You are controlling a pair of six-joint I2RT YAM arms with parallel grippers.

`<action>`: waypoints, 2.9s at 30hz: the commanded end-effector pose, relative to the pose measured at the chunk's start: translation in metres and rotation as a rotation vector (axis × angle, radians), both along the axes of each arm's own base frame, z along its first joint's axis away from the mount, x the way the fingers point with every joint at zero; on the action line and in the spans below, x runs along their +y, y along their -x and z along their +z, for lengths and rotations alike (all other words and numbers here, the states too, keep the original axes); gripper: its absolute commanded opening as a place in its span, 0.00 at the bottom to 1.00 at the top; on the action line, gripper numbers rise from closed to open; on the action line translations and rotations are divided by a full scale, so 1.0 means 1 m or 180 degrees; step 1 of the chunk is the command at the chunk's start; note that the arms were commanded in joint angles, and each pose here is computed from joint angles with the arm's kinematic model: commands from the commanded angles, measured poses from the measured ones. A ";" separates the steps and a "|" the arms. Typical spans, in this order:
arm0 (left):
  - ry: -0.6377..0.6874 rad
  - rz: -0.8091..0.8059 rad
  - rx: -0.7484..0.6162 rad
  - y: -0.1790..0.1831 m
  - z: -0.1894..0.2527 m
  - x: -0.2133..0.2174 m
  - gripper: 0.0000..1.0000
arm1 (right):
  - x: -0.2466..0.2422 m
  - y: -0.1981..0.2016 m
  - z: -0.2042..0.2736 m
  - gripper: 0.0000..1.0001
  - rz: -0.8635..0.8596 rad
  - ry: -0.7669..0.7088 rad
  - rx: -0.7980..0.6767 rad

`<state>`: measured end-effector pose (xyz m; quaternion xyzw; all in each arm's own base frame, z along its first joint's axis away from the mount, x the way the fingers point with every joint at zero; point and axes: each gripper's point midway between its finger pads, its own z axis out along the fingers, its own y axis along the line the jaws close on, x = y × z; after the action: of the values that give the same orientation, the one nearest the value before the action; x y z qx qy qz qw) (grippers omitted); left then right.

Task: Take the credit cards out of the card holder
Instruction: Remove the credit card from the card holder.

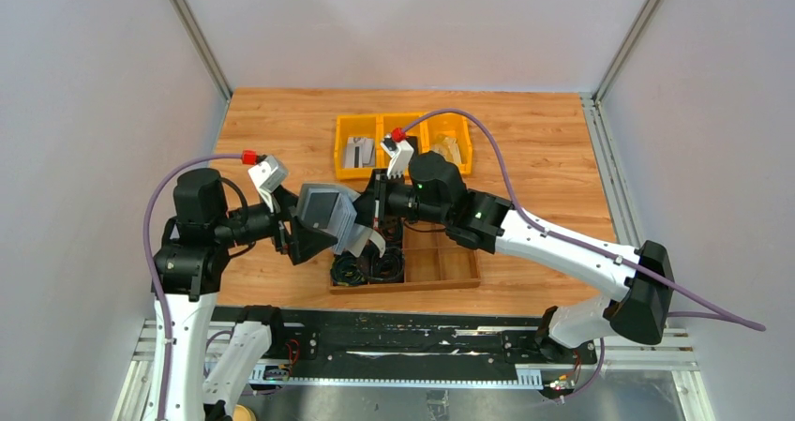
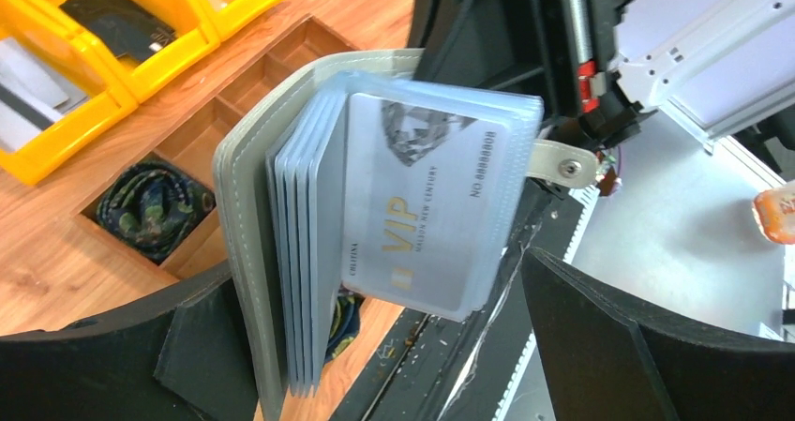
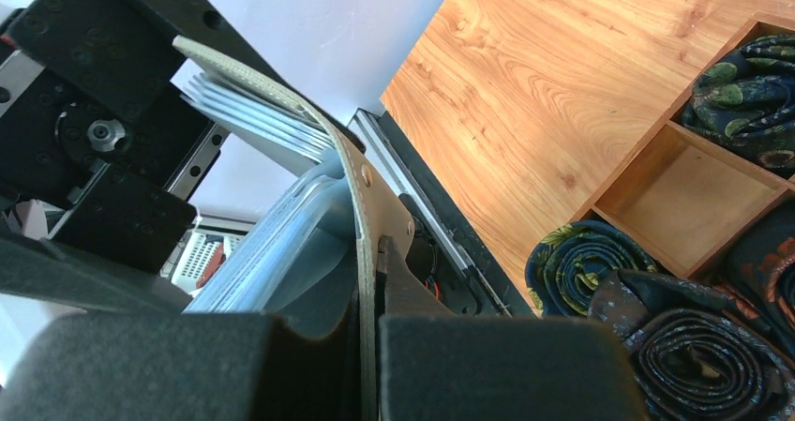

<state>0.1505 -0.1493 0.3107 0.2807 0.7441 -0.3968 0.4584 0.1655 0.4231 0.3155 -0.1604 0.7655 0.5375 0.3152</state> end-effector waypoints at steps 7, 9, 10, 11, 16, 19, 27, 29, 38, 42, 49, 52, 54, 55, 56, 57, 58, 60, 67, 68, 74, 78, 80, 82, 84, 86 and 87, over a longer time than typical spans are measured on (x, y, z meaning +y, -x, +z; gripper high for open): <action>0.0050 -0.0176 -0.0124 0.006 0.003 -0.004 0.91 | 0.002 0.011 0.026 0.00 0.0103 -0.0272 -0.0144; -0.0009 -0.0162 -0.0158 0.005 0.003 -0.003 0.87 | 0.000 0.014 0.029 0.00 0.0129 -0.0347 -0.0169; -0.0028 -0.0173 -0.0167 0.005 0.004 -0.002 0.86 | -0.001 0.015 0.030 0.00 0.0152 -0.0393 -0.0184; -0.0035 -0.0181 -0.0158 0.006 0.006 -0.002 0.86 | -0.003 0.017 0.031 0.00 0.0176 -0.0438 -0.0201; 0.0020 -0.0310 -0.0187 0.014 0.020 -0.006 0.91 | -0.006 0.026 0.036 0.00 0.0309 -0.0578 -0.0274; 0.0039 -0.0346 -0.0204 0.017 0.024 -0.007 0.90 | -0.009 0.030 0.039 0.00 0.0364 -0.0635 -0.0304; -0.0062 -0.0357 -0.0169 0.013 0.023 -0.005 0.45 | -0.019 0.041 0.054 0.00 0.0521 -0.0821 -0.0437; -0.0072 -0.0342 -0.0181 0.012 0.026 -0.004 0.35 | -0.021 0.046 0.057 0.00 0.0587 -0.0869 -0.0472; -0.0025 -0.0211 -0.0091 0.003 0.037 -0.003 0.03 | -0.030 0.041 0.036 0.59 0.0710 -0.0655 -0.0336; -0.0076 -0.0073 -0.0123 -0.001 0.036 0.001 0.00 | -0.049 0.019 0.026 0.75 0.0524 -0.0536 -0.0260; -0.0320 0.0137 -0.0325 -0.007 0.025 0.012 0.00 | -0.069 -0.006 0.049 0.80 0.0228 -0.0482 -0.0520; -0.0306 0.0104 -0.0355 -0.005 0.026 0.011 0.00 | -0.065 -0.005 0.060 0.81 0.0306 -0.0530 -0.0606; -0.0275 0.0061 -0.0342 -0.003 0.027 0.009 0.00 | -0.057 -0.004 0.062 0.81 0.0403 -0.0574 -0.0612; -0.0262 0.0043 -0.0336 -0.002 0.027 0.008 0.00 | -0.054 -0.003 0.063 0.81 0.0467 -0.0592 -0.0619; -0.0245 0.0026 -0.0320 -0.002 0.028 0.008 0.00 | -0.050 -0.001 0.063 0.81 0.0527 -0.0590 -0.0634; -0.0234 0.0025 -0.0294 -0.002 0.027 0.007 0.00 | -0.046 0.001 0.064 0.81 0.0590 -0.0583 -0.0661; -0.0211 0.0009 -0.0271 -0.001 0.027 0.006 0.00 | -0.042 0.003 0.062 0.82 0.0650 -0.0556 -0.0706; -0.0134 -0.0065 -0.0216 0.003 0.029 0.003 0.00 | -0.033 0.008 0.057 0.82 0.0757 -0.0511 -0.0792; 0.0118 -0.0304 -0.0020 0.015 0.036 -0.008 0.01 | -0.022 0.034 0.055 0.79 0.1259 -0.0632 -0.0846; 0.0171 -0.0345 0.0054 0.016 0.036 -0.010 0.01 | -0.022 0.038 0.055 0.72 0.1335 -0.0654 -0.0843; 0.0540 -0.0644 0.0588 0.024 0.039 -0.021 0.11 | -0.026 0.057 0.057 0.21 0.1656 -0.0796 -0.0836; 0.0684 -0.0807 0.0775 0.029 0.042 -0.025 0.44 | -0.036 0.069 0.062 0.06 0.1773 -0.0933 -0.0960; 0.0694 -0.0815 0.0784 0.029 0.043 -0.025 0.56 | -0.039 0.072 0.065 0.00 0.1778 -0.0954 -0.1009; 0.0691 -0.0812 0.0777 0.030 0.043 -0.025 0.61 | -0.041 0.073 0.067 0.00 0.1791 -0.0965 -0.1037; 0.0705 -0.0837 0.0776 0.031 0.043 -0.025 0.58 | -0.041 0.074 0.067 0.00 0.1807 -0.0965 -0.1028; 0.0735 -0.0885 0.0787 0.035 0.044 -0.026 0.50 | -0.042 0.075 0.067 0.00 0.1817 -0.0967 -0.1037; 0.0753 -0.0915 0.0795 0.037 0.045 -0.026 0.45 | -0.043 0.075 0.067 0.00 0.1819 -0.0964 -0.1030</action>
<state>0.1251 -0.1730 0.3502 0.2708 0.7119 -0.5487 0.3447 0.1042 0.3886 0.3571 -0.3780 0.5897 0.6614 0.2683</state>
